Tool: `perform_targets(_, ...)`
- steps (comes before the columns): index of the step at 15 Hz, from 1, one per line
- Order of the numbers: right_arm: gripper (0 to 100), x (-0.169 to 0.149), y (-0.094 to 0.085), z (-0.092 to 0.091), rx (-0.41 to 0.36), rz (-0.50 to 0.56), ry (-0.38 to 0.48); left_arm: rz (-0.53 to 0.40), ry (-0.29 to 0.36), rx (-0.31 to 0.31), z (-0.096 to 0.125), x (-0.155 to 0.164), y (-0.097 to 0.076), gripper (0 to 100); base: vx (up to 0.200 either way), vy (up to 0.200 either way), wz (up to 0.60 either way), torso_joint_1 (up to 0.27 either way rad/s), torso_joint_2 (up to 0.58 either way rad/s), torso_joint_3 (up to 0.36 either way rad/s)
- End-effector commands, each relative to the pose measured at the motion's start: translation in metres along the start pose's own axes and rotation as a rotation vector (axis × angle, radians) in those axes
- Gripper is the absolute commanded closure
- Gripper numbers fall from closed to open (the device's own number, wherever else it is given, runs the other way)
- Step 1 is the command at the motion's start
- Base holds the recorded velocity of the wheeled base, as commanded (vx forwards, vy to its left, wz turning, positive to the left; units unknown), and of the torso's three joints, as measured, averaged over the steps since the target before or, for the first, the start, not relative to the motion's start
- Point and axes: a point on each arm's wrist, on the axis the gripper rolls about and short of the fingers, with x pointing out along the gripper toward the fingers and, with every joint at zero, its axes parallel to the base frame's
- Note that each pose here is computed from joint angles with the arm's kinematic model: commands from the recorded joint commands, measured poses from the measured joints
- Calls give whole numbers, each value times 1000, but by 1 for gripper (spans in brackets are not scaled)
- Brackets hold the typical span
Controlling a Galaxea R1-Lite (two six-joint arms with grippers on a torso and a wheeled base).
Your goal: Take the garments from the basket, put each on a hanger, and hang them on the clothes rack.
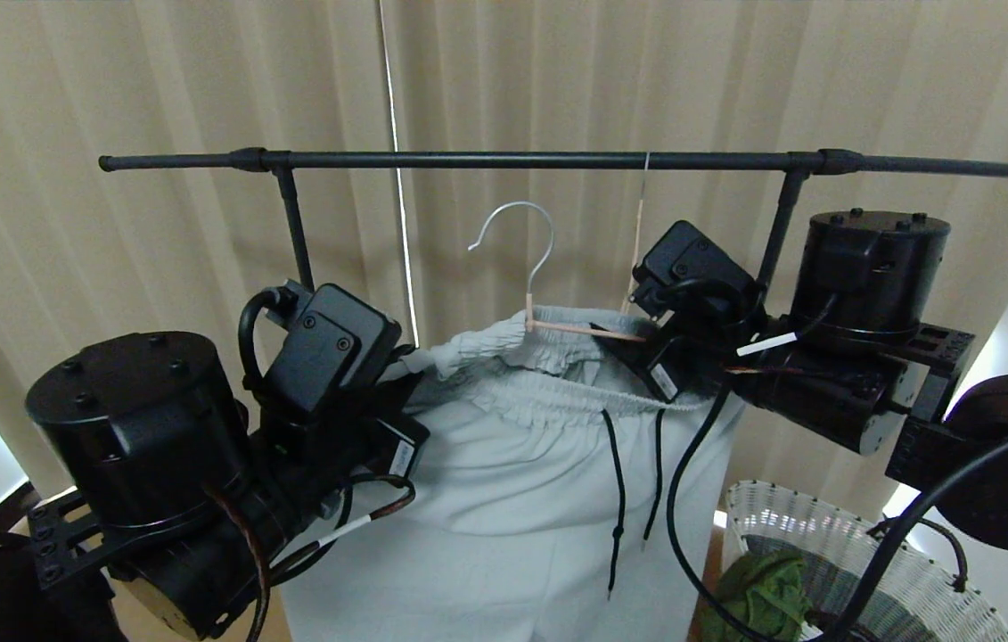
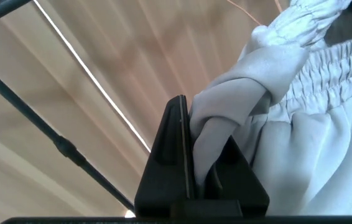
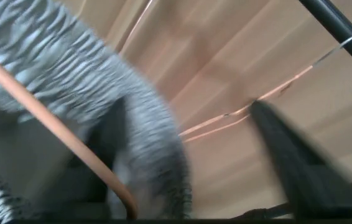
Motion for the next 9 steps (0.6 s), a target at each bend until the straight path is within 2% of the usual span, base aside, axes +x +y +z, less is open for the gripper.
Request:
perform_targets(1,100,-1,3,1,-1,9,-5,6,0,0,0,-1,1,100,0,0,0,0,0,0)
perform_targets(9,100,-6,9,1,-3,18,-16,6,23,6,-6,-3,1,100,0,0,0,0,0,0)
